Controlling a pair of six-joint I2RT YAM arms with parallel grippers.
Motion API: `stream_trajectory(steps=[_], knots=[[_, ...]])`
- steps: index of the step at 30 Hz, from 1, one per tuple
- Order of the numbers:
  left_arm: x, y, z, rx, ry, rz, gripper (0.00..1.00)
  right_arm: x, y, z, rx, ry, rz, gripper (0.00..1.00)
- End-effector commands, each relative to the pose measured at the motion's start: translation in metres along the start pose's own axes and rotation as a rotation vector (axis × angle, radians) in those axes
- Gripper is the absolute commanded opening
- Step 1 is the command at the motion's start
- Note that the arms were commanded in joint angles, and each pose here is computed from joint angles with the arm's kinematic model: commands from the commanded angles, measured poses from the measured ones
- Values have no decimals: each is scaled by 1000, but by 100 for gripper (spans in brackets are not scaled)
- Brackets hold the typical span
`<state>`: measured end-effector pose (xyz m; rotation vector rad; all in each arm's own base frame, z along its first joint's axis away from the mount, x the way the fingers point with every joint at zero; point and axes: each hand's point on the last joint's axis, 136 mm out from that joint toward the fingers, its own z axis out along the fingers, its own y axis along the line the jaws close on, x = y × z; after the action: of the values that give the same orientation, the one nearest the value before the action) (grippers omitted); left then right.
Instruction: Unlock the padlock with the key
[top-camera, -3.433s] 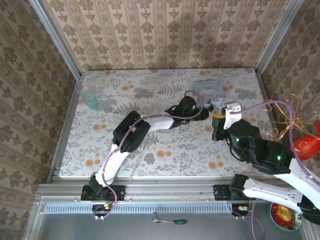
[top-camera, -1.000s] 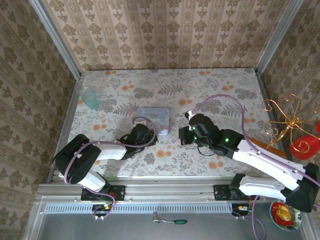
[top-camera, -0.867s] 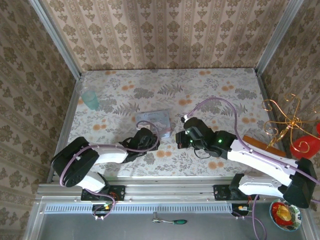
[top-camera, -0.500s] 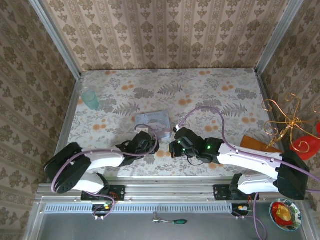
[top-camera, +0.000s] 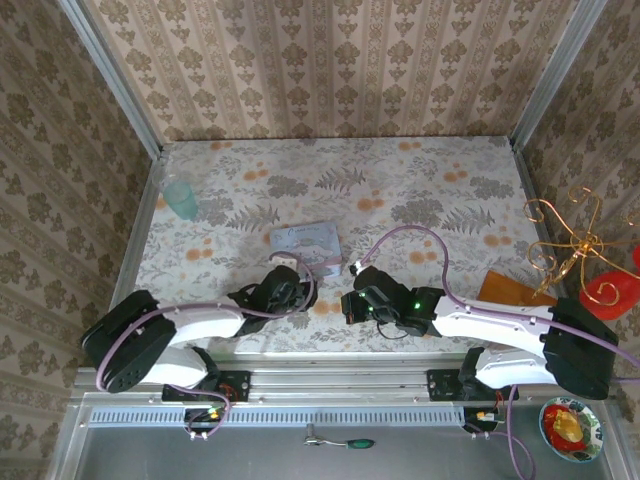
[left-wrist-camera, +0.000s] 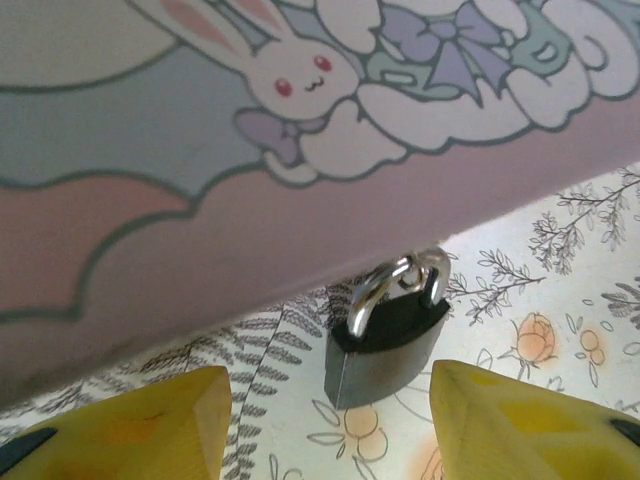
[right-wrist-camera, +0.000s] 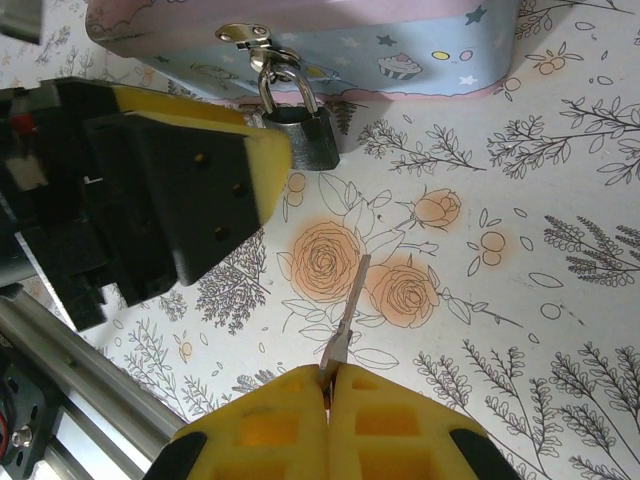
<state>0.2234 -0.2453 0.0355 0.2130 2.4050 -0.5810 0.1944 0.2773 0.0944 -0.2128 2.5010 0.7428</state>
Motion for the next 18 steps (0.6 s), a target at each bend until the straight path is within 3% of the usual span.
stream_trajectory(steps=[1, 8, 12, 18], knots=[[-12, -16, 7, 30, -19, 5, 56, 1, 2, 4, -18, -5, 17, 0], [-14, -10, 35, -41, 41, 7, 56, 6, -5, 10, 0, 4, 6, 0], [-18, 4, 38, -155, 52, 0, 54, 7, -11, 12, 17, 10, 9, 0], [-22, 5, 38, -189, 55, -9, 45, 3, -22, 12, 23, 6, 46, 0]])
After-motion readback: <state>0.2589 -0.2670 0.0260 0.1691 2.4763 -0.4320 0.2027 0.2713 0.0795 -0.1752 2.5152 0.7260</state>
